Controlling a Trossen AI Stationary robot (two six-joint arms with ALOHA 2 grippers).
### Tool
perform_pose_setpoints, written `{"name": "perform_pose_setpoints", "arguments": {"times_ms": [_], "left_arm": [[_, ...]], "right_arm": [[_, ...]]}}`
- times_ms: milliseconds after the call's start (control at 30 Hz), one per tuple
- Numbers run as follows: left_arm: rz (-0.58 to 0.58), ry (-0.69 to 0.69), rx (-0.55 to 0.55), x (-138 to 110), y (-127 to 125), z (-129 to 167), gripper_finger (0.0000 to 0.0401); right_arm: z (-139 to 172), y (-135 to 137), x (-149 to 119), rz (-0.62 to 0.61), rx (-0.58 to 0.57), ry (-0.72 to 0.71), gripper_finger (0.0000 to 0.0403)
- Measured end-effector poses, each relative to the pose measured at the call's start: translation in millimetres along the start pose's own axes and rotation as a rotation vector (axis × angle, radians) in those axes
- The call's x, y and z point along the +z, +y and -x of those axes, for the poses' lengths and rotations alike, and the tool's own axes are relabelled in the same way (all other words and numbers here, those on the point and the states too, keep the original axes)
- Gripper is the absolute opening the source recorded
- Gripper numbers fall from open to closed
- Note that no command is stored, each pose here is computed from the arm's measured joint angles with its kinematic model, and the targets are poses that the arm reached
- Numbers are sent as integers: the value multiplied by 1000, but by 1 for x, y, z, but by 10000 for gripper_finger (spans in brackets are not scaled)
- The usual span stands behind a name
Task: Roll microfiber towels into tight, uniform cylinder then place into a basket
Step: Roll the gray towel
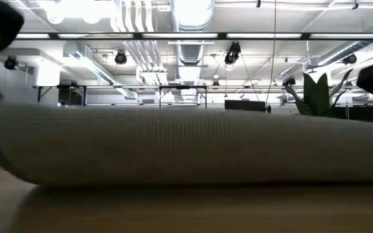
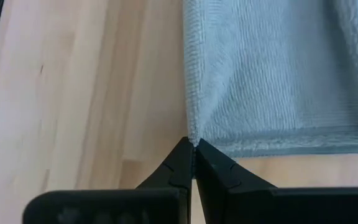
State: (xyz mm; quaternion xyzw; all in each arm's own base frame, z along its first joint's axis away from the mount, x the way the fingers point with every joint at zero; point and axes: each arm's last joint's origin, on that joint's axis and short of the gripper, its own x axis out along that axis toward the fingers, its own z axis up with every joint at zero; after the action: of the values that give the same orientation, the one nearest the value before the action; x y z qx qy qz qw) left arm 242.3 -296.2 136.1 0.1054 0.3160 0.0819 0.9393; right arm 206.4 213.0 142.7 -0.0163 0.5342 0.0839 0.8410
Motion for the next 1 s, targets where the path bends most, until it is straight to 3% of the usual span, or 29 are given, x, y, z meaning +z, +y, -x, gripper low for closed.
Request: {"name": "perform_pose_setpoints", "arguments": {"times_ms": [233,700,867,1000], "left_arm": [[158,41,36,-24,11,-8,0],[159,51,36,-36,17,-13,0],[55,23,-139,-24,-1,-5,0],[-149,-174,-309,-3,-24,13,0]], "right_arm": [[-4,-2,-5,-4,33,29,9],[-7,-11,-2,-35,4,-1,9],[-7,-11,-2,-36,8,0,9],[-7,-11,-1,-37,9,-2,9]]}}
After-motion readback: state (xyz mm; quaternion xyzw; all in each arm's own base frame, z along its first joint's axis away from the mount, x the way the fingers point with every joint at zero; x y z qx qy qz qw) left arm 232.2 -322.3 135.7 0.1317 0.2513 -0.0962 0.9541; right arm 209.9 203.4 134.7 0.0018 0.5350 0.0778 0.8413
